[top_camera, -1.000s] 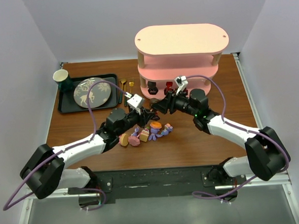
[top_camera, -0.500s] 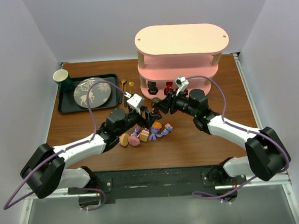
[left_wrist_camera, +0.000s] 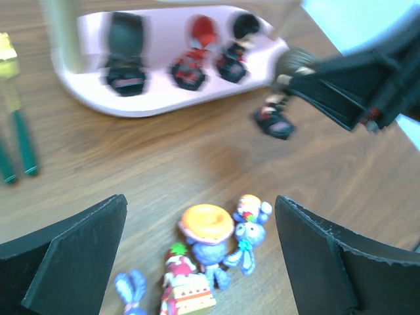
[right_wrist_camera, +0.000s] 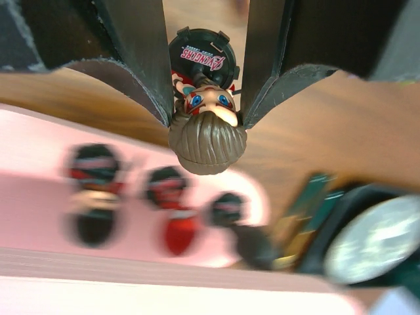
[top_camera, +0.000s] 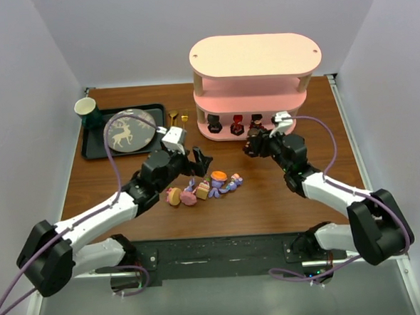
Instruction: Place and organize the plastic toys onto the shelf
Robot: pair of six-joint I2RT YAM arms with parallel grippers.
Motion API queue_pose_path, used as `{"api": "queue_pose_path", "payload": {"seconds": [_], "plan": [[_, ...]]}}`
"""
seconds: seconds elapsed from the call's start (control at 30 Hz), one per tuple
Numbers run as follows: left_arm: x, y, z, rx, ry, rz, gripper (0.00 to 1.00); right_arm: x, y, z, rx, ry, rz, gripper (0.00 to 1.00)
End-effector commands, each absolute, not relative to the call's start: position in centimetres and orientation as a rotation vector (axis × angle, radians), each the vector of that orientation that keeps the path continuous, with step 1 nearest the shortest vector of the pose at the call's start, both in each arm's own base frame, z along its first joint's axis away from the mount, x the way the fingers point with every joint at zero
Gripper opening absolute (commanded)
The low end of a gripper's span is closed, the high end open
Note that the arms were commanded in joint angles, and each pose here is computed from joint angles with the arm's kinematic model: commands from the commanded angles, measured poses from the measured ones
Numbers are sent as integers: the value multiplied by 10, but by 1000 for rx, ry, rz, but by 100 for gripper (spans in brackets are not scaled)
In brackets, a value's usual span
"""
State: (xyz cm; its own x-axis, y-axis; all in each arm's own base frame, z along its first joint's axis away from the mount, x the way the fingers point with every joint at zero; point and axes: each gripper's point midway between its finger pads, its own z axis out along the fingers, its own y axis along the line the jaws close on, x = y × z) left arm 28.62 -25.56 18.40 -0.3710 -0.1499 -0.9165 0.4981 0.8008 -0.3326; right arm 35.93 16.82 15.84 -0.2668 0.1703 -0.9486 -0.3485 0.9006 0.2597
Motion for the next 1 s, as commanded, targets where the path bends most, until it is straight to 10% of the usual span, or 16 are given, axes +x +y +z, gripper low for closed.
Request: {"api": "queue_pose_path", "payload": {"seconds": [0.0, 0.97], "plan": [[299, -217, 210, 41, 1885, -668, 100, 386, 117, 187, -9, 1592, 284, 0], [299, -109, 255, -24, 1748, -304, 100, 462, 58, 165, -40, 1472, 145, 0]]}}
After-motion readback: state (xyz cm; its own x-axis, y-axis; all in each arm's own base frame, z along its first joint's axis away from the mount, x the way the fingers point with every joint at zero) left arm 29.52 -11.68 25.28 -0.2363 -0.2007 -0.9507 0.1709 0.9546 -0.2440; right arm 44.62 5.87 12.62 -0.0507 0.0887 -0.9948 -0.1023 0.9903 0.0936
